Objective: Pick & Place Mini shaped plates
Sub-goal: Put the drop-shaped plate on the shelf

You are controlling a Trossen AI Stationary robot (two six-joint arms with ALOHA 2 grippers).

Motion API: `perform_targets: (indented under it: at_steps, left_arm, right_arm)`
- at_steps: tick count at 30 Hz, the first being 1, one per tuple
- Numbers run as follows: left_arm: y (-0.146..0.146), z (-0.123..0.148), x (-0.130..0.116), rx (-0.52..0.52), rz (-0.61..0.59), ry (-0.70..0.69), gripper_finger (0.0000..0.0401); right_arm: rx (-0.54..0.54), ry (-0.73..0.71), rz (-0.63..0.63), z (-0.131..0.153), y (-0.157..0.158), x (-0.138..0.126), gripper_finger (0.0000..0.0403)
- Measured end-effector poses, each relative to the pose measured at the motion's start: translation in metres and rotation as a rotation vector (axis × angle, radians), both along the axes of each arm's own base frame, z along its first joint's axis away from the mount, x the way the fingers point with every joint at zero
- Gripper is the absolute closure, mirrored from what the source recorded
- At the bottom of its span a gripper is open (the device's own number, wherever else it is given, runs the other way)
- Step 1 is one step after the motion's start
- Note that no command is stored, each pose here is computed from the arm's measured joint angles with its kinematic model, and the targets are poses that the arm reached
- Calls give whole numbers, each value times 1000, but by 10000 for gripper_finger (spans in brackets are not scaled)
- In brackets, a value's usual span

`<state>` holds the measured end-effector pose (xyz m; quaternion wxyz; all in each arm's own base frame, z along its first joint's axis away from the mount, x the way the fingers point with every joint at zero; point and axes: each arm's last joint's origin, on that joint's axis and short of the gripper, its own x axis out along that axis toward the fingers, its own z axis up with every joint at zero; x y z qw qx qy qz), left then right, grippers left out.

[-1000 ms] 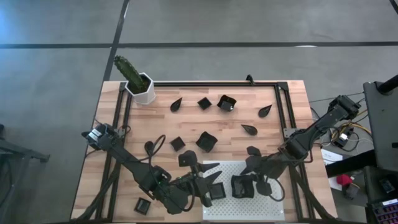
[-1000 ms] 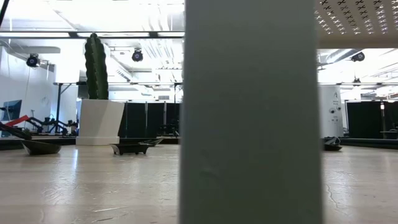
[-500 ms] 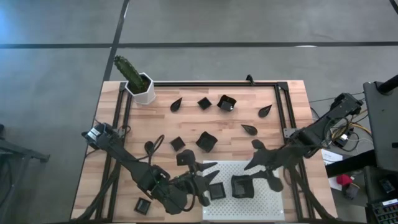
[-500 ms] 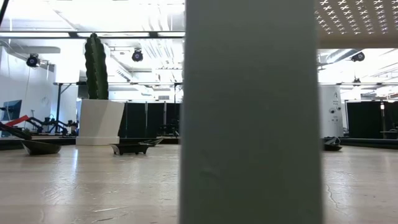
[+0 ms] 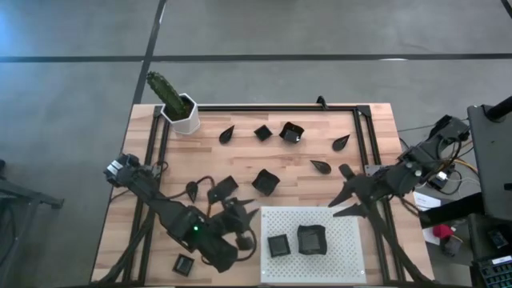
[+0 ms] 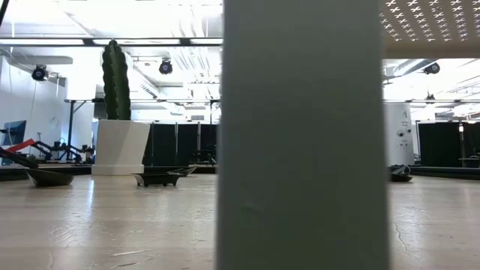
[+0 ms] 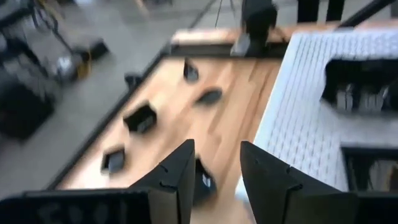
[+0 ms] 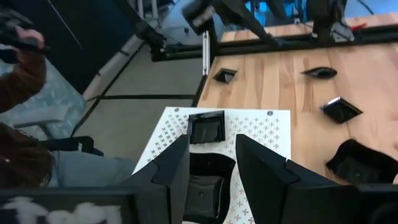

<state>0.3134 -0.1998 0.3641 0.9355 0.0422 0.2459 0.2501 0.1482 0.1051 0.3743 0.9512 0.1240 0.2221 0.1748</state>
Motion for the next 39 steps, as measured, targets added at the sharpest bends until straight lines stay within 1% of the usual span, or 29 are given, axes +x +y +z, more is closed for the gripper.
perform_targets:
  at_steps: [6,13,19,22,27,35,39]
  left_arm:
    - [9,-16,-14,-168,98,133,278]
    - [22,-42,-24,-333,311,222,278]
    - [29,-67,-31,-460,473,338,278]
    - [31,-79,-34,-470,516,374,278]
    - [35,-98,-41,-536,645,461,278]
    - [46,-139,-58,-558,855,586,278]
    - [52,-158,-65,-557,911,643,278]
  right_arm:
    - [-6,-27,8,5,-7,-10,278]
    - [-20,-41,16,6,-8,-11,273]
    - [-27,-37,17,5,-9,-12,282]
    - [-29,-35,17,5,-9,-12,286]
    - [-33,-30,17,4,-9,-12,286]
    - [-33,-29,16,4,-9,-12,277]
    - [-33,-29,17,4,-9,-12,281]
